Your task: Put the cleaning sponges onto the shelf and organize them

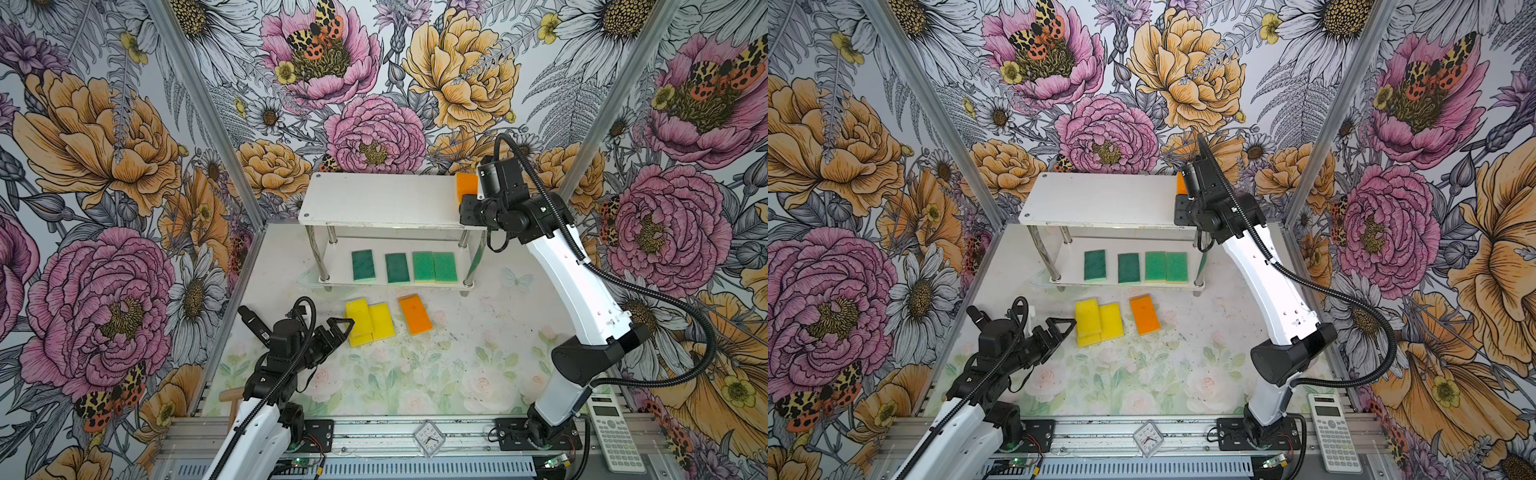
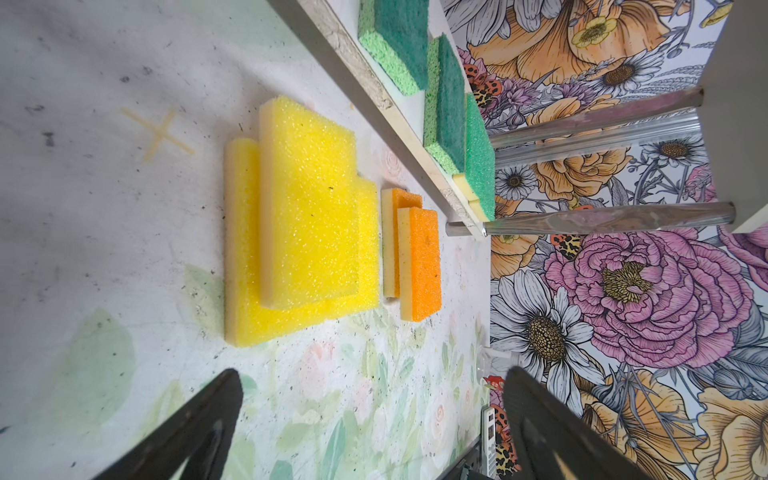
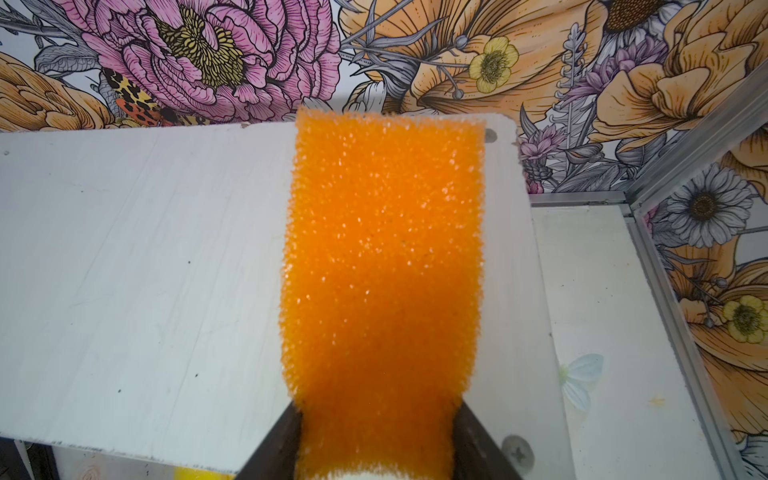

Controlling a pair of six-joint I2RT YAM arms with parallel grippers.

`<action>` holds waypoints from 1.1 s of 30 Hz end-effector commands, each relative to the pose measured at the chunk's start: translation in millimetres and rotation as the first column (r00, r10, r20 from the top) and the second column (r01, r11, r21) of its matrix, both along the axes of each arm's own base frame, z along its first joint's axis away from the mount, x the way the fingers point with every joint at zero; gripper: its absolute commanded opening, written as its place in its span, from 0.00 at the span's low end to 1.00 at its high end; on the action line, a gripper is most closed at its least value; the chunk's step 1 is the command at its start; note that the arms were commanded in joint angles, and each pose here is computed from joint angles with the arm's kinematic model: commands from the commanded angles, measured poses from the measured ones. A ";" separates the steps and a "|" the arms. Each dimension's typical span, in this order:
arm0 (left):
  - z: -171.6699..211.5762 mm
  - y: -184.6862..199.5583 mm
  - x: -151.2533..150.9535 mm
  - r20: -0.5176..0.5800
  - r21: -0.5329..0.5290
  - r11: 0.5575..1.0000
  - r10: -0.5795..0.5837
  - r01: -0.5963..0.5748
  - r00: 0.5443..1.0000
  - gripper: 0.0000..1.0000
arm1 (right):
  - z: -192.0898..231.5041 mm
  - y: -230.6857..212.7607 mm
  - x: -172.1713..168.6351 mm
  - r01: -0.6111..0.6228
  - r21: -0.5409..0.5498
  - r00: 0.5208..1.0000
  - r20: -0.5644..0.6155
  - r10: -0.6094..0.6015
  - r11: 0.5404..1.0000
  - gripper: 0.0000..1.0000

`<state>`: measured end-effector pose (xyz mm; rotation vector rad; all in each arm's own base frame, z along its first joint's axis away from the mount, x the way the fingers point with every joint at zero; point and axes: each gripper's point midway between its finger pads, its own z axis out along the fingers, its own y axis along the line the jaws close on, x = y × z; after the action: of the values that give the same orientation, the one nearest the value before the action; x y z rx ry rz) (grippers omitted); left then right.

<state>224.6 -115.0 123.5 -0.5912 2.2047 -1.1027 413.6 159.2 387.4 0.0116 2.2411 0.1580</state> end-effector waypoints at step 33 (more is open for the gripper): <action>-4.7 -1.1 -2.2 0.002 -0.004 1.000 -0.019 0.019 1.000 0.99 | -2.3 3.4 8.1 0.011 0.026 1.000 -0.006 -0.011 1.000 0.64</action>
<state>223.6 -115.3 121.1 -0.5930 2.2107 -1.1039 419.2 163.4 376.9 0.0239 2.2667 0.1682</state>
